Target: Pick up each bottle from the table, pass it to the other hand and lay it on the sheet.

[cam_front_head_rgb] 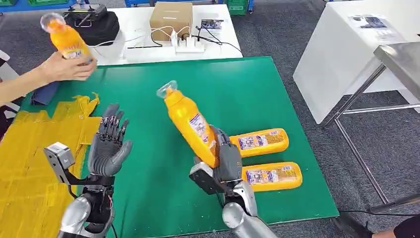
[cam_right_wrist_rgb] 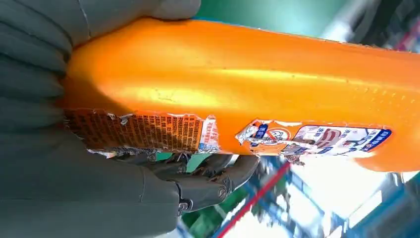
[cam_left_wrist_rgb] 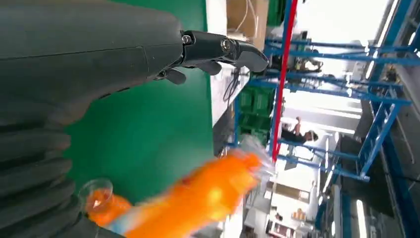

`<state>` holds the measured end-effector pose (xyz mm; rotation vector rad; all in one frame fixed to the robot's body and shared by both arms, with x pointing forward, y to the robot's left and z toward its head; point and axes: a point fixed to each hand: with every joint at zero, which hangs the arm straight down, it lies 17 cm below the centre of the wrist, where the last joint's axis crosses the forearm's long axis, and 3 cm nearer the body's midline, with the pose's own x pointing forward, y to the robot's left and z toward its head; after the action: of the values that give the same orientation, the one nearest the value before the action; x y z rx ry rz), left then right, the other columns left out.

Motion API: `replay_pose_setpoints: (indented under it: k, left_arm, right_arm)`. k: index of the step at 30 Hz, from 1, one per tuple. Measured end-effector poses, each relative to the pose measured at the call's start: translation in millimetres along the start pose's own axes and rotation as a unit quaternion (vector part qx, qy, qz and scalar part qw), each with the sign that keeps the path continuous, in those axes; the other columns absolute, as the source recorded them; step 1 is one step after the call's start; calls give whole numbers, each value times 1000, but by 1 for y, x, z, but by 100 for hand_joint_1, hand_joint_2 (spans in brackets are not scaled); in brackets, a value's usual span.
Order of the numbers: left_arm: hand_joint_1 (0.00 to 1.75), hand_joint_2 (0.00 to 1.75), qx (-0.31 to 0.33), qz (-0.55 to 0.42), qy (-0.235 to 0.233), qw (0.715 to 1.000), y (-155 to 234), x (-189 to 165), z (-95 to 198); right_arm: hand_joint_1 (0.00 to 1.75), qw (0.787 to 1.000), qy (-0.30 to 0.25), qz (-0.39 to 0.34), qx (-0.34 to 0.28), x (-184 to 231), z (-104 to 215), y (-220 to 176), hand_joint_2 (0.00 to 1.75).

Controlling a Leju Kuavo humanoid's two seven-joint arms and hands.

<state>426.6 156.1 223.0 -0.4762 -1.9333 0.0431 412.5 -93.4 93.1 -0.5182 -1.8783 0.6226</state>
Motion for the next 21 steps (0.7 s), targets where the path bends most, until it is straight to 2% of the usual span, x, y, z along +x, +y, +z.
replay_pose_setpoints:
  k: [6,12,18,21]
  left_arm:
    - [0,175,-34,41,26,998,-21,-7,3]
    - [0,175,-76,70,38,994,-42,-8,7]
    - [0,175,-108,73,36,991,-59,-5,5]
    - [0,175,-119,73,36,989,-67,-5,5]
  right_arm:
    - [175,999,-13,-25,-47,11,-3,-25,175]
    - [175,998,-35,-18,-45,23,-3,-24,175]
    - [175,995,-91,32,-20,49,-1,-8,175]
    - [175,986,-132,99,1,65,1,5,175]
